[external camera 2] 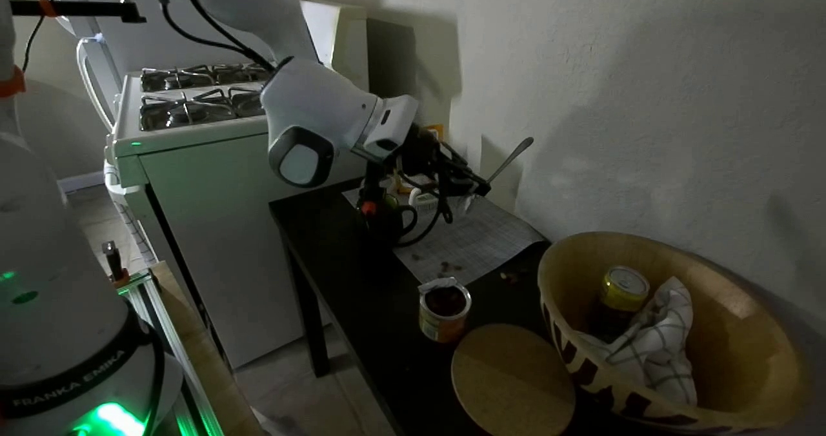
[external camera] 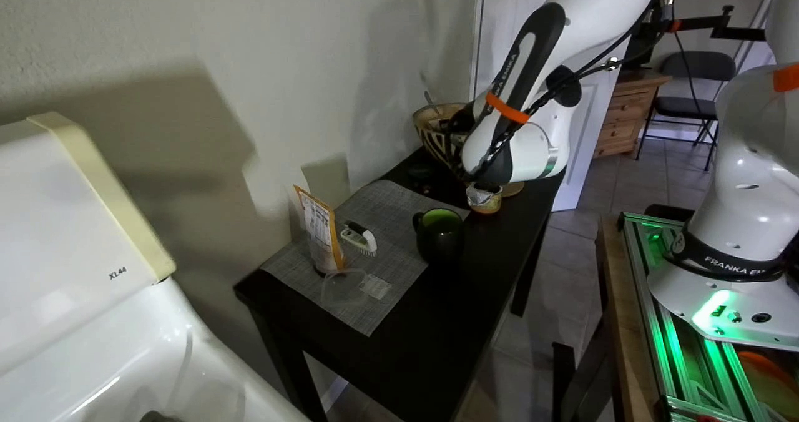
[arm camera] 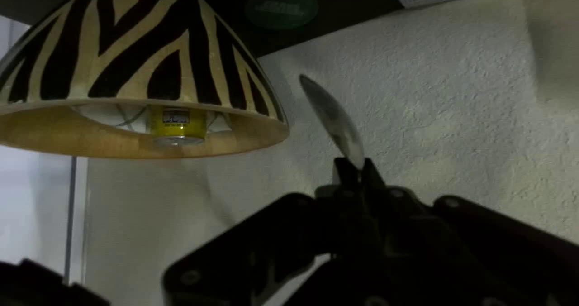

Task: Lift the spoon from the table and put it in the black mug

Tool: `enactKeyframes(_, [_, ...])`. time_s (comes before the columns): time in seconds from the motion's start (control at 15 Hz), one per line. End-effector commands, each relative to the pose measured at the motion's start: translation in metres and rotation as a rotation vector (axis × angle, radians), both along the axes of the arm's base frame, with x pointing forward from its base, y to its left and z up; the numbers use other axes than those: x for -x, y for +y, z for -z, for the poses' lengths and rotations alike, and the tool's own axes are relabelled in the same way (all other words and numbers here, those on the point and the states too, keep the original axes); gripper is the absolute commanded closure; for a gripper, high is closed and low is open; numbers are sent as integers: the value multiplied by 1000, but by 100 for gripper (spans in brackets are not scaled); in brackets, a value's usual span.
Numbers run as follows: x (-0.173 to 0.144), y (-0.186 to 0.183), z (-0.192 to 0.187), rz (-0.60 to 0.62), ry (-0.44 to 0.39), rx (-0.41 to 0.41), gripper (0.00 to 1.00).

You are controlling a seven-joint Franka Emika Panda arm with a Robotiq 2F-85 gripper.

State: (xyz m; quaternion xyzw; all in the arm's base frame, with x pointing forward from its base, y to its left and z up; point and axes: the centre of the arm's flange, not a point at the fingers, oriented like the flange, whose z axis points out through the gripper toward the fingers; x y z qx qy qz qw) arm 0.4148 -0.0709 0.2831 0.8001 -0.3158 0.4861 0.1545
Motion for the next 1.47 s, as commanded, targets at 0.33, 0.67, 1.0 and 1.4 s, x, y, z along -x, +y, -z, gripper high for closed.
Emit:
enactKeyframes(0.33, [-9,28,6,52,-13,96,99])
enactKeyframes(0.67, [-10,107,-26,137,-82,275,99])
enactKeyframes(1.0, [-30,142,-52,74,-130,264,99])
enactKeyframes(1.4, [-18,201,-31,9,-122,290,99])
